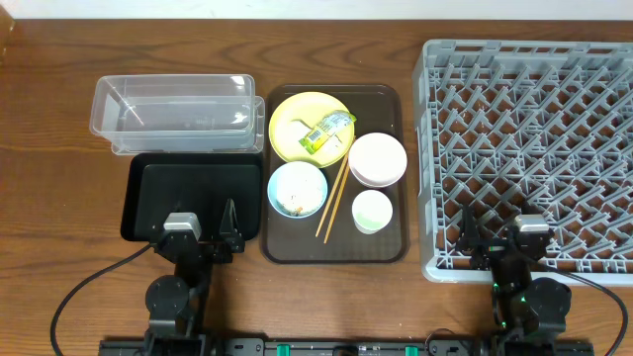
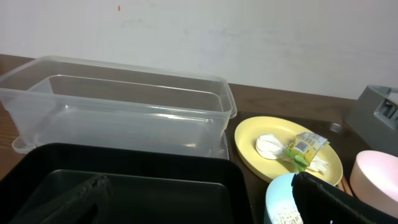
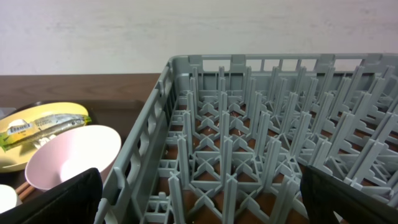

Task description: Sort waste into correct bins and load items into the dishwasher rack

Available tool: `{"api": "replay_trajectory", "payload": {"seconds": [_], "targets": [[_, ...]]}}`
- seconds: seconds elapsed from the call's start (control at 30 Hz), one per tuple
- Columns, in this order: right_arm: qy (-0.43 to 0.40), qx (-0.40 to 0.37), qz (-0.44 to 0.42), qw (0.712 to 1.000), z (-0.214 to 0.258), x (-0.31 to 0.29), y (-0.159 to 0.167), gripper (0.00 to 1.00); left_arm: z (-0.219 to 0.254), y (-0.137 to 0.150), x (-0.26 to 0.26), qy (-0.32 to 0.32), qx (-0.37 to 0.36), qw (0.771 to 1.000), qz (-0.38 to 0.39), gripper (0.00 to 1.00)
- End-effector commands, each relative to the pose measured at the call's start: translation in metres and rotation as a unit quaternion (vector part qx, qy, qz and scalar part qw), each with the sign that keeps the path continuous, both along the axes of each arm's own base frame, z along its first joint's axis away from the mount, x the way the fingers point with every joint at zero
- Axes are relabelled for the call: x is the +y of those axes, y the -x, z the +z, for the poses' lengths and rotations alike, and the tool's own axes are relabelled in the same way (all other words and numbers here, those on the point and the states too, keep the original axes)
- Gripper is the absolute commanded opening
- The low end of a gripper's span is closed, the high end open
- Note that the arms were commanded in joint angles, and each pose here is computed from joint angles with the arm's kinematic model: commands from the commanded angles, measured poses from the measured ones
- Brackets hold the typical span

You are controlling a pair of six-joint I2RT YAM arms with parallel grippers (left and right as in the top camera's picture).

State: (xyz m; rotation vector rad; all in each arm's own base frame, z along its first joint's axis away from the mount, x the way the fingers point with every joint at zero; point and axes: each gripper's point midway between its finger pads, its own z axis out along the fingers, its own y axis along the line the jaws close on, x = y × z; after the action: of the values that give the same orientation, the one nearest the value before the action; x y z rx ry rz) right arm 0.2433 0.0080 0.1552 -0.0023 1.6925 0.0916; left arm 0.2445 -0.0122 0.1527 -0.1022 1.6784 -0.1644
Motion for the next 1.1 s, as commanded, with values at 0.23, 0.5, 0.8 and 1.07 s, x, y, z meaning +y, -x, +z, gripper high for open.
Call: {"api": "replay_trajectory", "payload": {"seconds": [0.23, 0.5, 0.8, 1.07], "targets": [[0.003, -0.001, 0.013, 1.000, -0.001, 0.005, 0.000, 0.99, -0.015, 0.001, 0.003, -0.005, 0.021, 1.000, 0.008, 0.95], [-0.005, -0.008, 0.014, 1.000, 0.003, 0.006, 0.000, 0.99, -0.011, 0.000, 0.001, 0.002, 0.015, 1.000, 0.002, 0.95], [-0.014, 0.006, -0.014, 1.000, 0.017, -0.003, 0.001, 0.99, 0.012, -0.001, 0.001, 0.000, 0.052, 0.999, 0.002, 0.95], [-0.011, 0.093, -0.030, 0.995, 0.042, -0.008, -0.015, 0.99, 0.045, -0.033, -0.001, -0.006, 0.168, 0.986, 0.002, 0.95]]}}
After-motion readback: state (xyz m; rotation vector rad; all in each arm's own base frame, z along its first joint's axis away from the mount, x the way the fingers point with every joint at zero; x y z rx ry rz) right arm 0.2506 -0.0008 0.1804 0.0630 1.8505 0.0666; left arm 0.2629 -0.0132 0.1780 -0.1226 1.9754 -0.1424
